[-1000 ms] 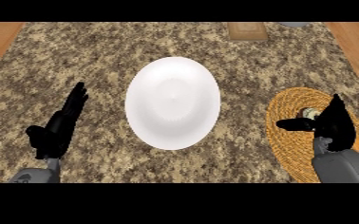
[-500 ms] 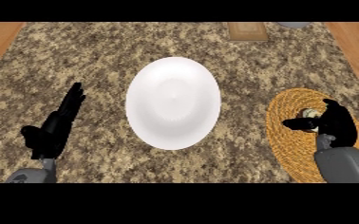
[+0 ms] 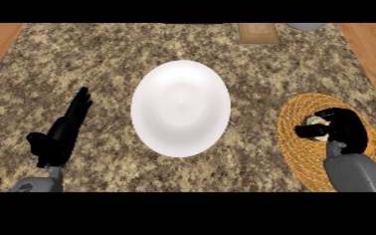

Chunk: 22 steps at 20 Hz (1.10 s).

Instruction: Pick the cupcake from the placemat and place it in the plate

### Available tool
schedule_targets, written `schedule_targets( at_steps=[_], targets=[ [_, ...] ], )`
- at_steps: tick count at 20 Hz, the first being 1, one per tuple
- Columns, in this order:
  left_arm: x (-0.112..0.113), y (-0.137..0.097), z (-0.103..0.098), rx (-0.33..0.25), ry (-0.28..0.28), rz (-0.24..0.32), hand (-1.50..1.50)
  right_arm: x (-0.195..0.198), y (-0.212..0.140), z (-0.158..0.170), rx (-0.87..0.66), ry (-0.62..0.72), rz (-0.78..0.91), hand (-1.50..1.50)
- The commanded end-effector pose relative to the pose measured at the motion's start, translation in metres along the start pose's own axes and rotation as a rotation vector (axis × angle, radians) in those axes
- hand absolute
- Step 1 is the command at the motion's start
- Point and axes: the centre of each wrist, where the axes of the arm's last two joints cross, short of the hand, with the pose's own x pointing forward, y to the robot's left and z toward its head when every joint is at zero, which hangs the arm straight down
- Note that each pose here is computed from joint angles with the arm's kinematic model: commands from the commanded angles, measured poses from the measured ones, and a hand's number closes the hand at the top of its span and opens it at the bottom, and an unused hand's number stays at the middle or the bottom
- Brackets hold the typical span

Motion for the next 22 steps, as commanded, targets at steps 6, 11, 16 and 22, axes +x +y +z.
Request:
schedule_targets(
  at_steps=[6,11,16,22],
  targets=[
    [-0.001,-0.004,0.004,0.004,-0.007,-0.001,0.0,-0.032,0.018,0.031,0.093,-0.504,0.247,1.5],
    [-0.001,0.01,0.005,0.019,0.007,0.007,0.0,-0.051,-0.003,0.06,0.146,-0.908,0.286,1.5],
    [0.004,0.011,0.006,0.023,0.009,0.001,0.0,-0.075,-0.056,0.087,0.106,-1.031,0.217,1.5],
    [-0.003,0.003,0.009,0.022,0.006,-0.006,0.0,-0.054,-0.109,0.13,-0.02,-1.12,0.079,1.5]
  ],
)
